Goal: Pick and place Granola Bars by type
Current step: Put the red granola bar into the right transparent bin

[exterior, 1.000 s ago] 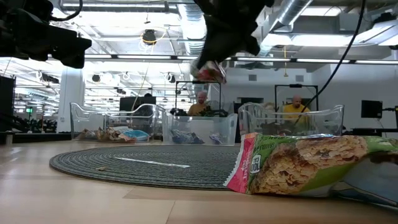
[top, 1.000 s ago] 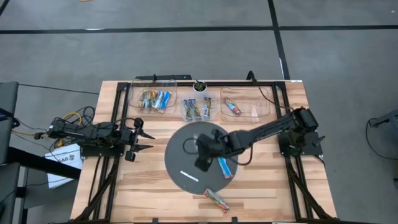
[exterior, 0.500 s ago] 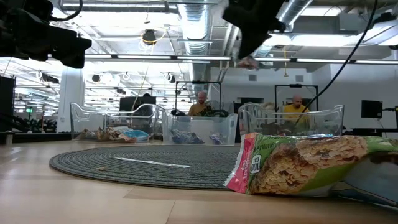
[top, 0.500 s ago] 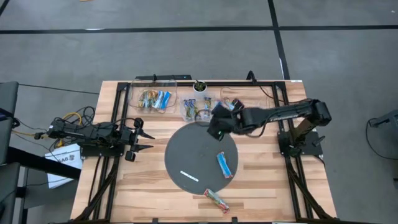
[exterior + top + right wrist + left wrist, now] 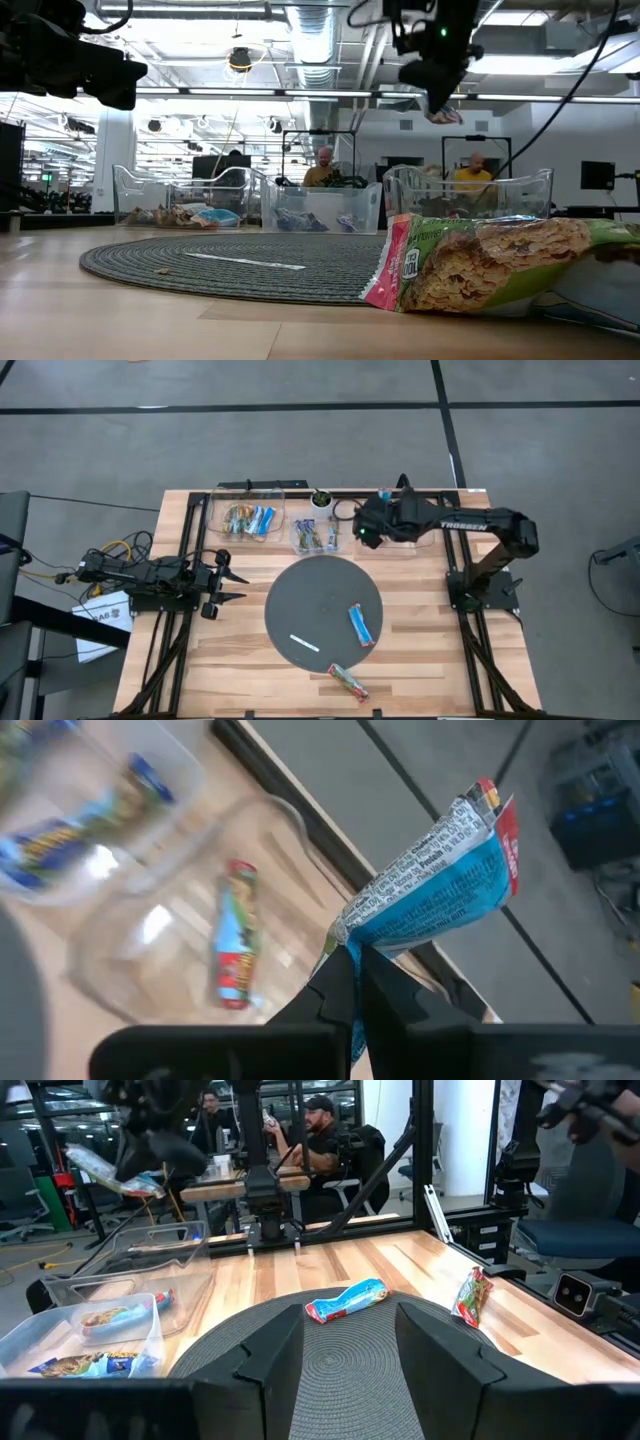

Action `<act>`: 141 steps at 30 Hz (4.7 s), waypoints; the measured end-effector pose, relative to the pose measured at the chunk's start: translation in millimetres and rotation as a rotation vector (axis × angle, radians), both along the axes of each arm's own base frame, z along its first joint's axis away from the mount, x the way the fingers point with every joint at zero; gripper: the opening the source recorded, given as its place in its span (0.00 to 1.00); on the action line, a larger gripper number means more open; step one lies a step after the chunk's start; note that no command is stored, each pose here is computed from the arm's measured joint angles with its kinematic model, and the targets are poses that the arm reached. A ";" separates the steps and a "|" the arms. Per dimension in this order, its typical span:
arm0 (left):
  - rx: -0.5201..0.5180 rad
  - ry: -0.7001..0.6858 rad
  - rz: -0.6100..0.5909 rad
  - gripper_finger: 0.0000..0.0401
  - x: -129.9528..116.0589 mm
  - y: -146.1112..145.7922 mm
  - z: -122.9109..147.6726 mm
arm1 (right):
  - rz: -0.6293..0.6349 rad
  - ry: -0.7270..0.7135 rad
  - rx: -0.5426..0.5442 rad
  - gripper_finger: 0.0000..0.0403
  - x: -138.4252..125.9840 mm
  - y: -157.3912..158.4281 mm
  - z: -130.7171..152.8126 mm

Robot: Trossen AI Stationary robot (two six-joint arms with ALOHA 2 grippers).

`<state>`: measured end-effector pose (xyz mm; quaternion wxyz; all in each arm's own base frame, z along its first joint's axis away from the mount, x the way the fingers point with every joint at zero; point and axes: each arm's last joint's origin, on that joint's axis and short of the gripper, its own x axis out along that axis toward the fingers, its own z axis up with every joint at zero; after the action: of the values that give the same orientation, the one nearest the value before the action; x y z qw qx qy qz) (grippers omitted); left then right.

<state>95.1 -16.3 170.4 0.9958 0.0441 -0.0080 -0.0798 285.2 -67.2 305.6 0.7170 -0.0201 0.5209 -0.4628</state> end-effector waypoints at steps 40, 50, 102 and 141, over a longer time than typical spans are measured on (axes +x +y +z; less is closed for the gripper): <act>0.000 0.000 0.000 0.38 0.0 0.0 0.0 | 0.254 0.156 0.408 0.00 -32.2 -68.2 -95.6; 0.000 0.000 0.000 0.38 0.0 0.0 0.0 | 0.334 0.146 0.424 0.00 -34.7 -67.4 -113.3; 0.000 0.000 0.000 0.38 0.0 0.0 0.0 | 0.371 -0.330 0.488 0.32 -17.5 92.5 -67.0; 0.002 0.013 -0.001 0.38 1.0 -0.2 -1.0 | 0.053 -0.211 0.904 0.48 33.9 159.3 -143.6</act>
<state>96.1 -16.5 169.4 0.9957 0.0447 -0.0013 -0.0807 319.1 92.1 162.0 0.7144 0.3283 0.5940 -0.1703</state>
